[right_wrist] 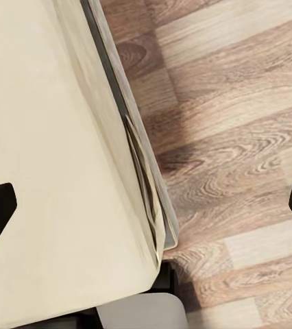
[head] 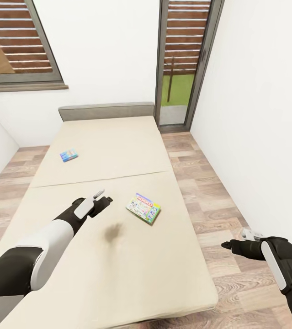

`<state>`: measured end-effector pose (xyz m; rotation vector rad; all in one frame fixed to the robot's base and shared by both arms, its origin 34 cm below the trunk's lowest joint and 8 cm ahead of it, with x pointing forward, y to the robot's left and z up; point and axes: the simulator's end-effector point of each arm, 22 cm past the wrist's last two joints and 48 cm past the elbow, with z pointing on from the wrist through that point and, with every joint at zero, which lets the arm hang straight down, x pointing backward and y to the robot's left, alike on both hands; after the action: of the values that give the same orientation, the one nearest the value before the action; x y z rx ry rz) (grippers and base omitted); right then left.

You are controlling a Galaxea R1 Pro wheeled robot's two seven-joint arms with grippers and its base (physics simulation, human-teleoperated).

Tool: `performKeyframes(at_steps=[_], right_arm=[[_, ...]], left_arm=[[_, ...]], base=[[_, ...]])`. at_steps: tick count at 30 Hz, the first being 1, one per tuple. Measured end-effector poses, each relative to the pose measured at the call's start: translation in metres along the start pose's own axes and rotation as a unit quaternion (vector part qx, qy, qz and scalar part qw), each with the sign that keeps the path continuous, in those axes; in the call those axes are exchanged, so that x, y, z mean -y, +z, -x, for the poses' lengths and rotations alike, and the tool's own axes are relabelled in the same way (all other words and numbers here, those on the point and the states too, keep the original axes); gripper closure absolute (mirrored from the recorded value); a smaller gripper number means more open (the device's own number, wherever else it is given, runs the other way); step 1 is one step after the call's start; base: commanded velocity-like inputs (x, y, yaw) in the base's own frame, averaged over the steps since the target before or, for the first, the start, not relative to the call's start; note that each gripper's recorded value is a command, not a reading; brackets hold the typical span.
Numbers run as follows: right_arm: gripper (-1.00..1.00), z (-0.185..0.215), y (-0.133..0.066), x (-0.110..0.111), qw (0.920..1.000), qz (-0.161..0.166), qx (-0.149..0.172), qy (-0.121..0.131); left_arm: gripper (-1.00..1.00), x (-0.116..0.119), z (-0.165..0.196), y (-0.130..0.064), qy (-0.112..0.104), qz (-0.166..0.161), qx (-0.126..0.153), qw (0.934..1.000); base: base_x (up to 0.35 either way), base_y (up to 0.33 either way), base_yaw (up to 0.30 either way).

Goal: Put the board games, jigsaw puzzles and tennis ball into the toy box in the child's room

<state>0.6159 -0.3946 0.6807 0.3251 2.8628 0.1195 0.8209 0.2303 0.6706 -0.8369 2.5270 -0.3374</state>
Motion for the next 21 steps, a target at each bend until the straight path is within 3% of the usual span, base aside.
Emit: performKeyframes(at_steps=[21], right_arm=[[-1.0,-0.01,0.012,0.003,0.9999,-0.003,-0.014,0.0]], left_arm=[[-1.0,-0.012,-0.012,0.015,-0.002,0.01,-0.011,0.9999]], base=[[0.0,0.0,0.0]])
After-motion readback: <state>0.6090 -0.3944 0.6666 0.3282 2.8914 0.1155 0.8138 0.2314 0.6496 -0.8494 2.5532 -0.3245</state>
